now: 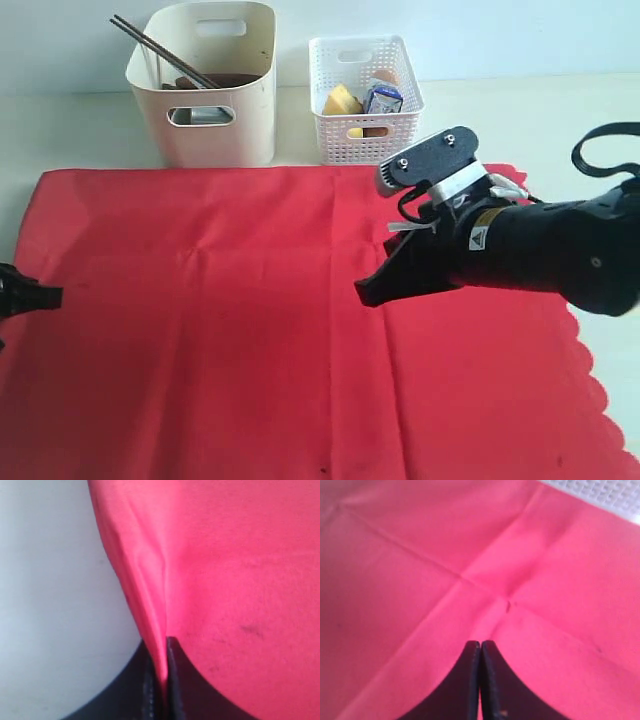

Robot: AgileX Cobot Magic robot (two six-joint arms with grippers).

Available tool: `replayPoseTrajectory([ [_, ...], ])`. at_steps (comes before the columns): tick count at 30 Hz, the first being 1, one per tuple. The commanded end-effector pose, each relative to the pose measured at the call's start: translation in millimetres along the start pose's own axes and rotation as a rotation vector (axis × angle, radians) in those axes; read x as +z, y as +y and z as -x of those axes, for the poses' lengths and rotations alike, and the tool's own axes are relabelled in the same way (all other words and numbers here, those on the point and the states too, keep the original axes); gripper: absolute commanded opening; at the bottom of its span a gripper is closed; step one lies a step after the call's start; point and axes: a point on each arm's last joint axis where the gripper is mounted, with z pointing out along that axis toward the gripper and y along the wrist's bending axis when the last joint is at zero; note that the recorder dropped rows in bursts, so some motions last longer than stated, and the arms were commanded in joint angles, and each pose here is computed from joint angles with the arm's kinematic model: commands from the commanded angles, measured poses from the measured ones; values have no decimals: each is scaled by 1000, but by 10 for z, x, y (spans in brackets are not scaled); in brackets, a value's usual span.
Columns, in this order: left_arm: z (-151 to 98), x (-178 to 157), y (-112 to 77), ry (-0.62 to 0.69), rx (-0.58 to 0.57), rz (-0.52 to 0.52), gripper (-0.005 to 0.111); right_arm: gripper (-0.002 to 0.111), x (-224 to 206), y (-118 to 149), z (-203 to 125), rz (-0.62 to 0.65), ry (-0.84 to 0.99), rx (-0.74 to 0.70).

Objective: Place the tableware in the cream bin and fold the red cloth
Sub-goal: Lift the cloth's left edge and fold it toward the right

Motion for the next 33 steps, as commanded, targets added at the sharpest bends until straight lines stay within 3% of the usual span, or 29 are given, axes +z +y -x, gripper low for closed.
replayPoseTrajectory([
  [1,192,-132,149,39,-51,92,0,0,110,43,36,25,155,0],
  [7,436,-440,189,-31,-80,147,0,0,424,116,-9,42,286,-13],
  [10,554,-649,132,-114,-164,145,0,0,553,143,-30,48,335,-20],
  [13,652,-792,-100,-189,-96,87,0,0,650,155,-27,53,390,-20],
  [18,723,-988,-623,-271,124,-49,0,0,672,170,9,65,446,-28],
  [33,735,-1245,-1333,-290,316,-238,0,0,667,172,26,66,447,-28],
])
